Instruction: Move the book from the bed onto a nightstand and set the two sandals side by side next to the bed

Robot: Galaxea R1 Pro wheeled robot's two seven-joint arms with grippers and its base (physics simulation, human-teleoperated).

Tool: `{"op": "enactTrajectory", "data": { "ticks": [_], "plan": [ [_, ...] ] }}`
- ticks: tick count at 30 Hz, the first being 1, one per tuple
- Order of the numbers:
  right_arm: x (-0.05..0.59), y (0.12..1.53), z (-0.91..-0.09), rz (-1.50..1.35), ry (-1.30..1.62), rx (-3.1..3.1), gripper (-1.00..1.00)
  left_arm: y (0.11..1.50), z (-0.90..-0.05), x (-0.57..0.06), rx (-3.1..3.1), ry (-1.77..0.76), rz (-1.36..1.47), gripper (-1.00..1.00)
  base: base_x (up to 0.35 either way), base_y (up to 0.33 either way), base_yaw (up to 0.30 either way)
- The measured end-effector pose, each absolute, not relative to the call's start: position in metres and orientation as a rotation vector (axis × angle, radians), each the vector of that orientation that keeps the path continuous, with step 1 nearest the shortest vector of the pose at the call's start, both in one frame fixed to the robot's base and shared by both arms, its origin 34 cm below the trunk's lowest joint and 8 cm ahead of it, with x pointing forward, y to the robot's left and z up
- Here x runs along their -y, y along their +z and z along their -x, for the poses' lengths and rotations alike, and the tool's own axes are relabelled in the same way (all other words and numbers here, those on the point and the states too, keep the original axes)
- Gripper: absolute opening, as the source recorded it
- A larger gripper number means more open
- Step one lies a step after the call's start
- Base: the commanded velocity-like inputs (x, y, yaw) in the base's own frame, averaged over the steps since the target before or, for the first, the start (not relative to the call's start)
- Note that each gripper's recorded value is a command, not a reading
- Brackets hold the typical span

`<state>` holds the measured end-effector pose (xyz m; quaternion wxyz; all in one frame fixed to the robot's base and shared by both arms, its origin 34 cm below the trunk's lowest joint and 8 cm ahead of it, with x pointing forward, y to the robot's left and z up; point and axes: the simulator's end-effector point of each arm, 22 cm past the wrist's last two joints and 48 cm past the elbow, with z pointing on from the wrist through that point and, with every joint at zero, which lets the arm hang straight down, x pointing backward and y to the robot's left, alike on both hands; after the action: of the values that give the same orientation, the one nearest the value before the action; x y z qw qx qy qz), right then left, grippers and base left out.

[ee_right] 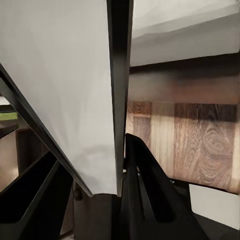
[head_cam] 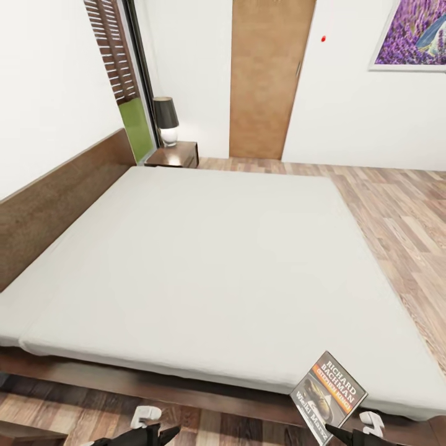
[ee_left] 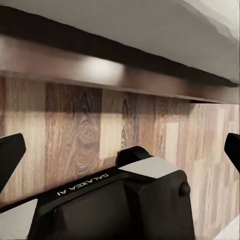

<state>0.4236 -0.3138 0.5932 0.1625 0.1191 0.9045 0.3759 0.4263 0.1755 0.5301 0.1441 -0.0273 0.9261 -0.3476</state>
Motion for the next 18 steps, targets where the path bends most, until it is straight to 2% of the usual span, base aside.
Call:
{"op": "enactTrajectory", "data": {
  "ticks": [7,18],
  "plan": [
    [0.314,0.596,-0.426,-0.336,1.071,-2.572,-1.00,0.521,-0.408,-0.182,-2.753,-0.930,-0.110,1.00,0.000,0.000,0.000],
    [0.315,0.601,-0.430,-0.329,1.066,-2.560,-1.00,0.524,-0.411,-0.180,-2.748,-0.924,-0.146,1.00,0.000,0.000,0.000]
  ]
}}
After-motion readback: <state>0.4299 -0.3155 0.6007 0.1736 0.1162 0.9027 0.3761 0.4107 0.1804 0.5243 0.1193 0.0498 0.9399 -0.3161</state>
